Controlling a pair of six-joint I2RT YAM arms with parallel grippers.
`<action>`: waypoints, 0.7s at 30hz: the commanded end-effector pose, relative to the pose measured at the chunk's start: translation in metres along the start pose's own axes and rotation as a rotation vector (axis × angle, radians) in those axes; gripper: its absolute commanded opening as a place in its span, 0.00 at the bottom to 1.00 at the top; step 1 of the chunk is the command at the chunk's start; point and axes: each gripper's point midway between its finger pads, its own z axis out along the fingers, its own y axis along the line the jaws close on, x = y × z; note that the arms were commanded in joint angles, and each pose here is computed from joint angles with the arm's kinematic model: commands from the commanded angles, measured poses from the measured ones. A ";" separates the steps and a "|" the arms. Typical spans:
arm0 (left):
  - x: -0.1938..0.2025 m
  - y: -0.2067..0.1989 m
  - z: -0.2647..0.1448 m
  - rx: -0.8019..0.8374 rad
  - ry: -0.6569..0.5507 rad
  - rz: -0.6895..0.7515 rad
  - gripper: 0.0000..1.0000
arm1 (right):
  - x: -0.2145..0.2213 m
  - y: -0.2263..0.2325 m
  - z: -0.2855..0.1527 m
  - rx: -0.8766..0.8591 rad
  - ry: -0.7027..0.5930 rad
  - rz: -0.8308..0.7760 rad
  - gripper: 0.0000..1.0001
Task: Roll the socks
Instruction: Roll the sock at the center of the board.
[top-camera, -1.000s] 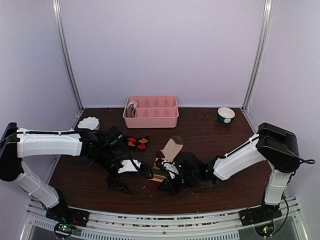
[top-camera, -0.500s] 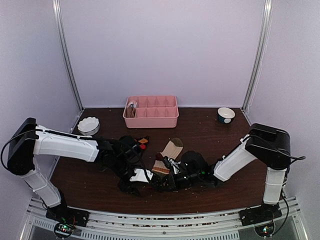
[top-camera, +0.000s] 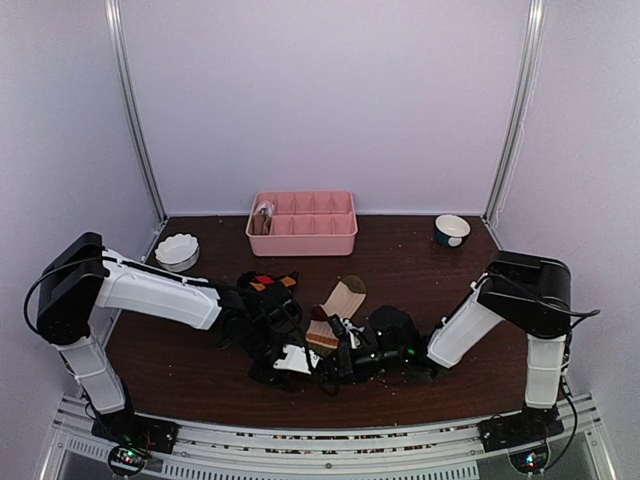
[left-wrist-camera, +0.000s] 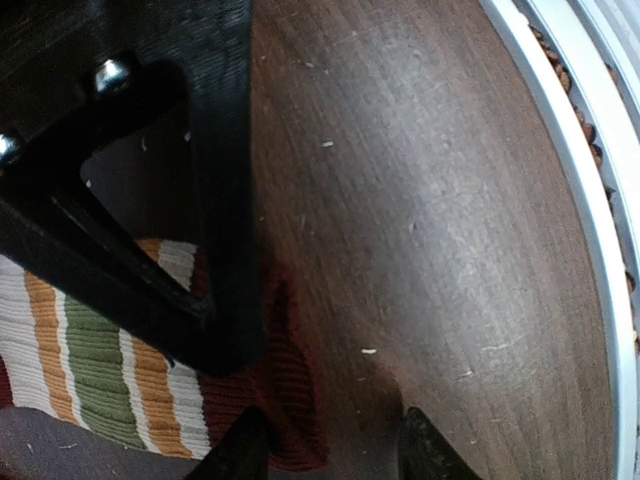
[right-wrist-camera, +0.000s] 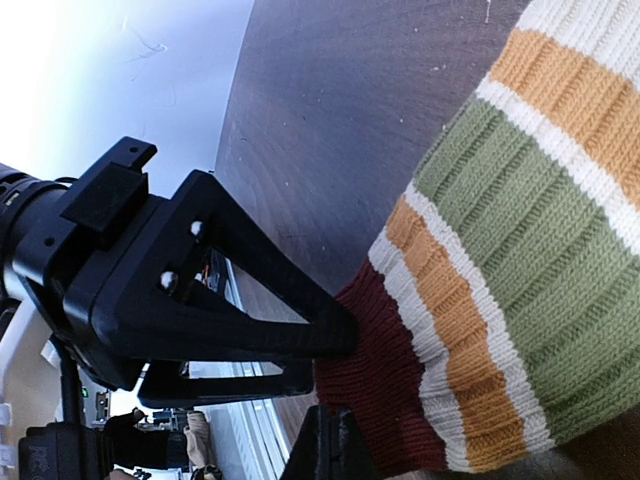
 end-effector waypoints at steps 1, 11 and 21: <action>0.003 0.013 0.004 -0.070 0.017 0.045 0.42 | -0.002 0.002 -0.001 -0.040 -0.008 0.012 0.00; 0.004 0.017 0.009 -0.068 0.032 0.024 0.13 | -0.001 -0.003 -0.002 -0.004 0.008 0.005 0.00; 0.009 -0.007 0.012 0.189 0.023 -0.129 0.00 | -0.024 -0.018 -0.047 0.291 -0.164 -0.241 1.00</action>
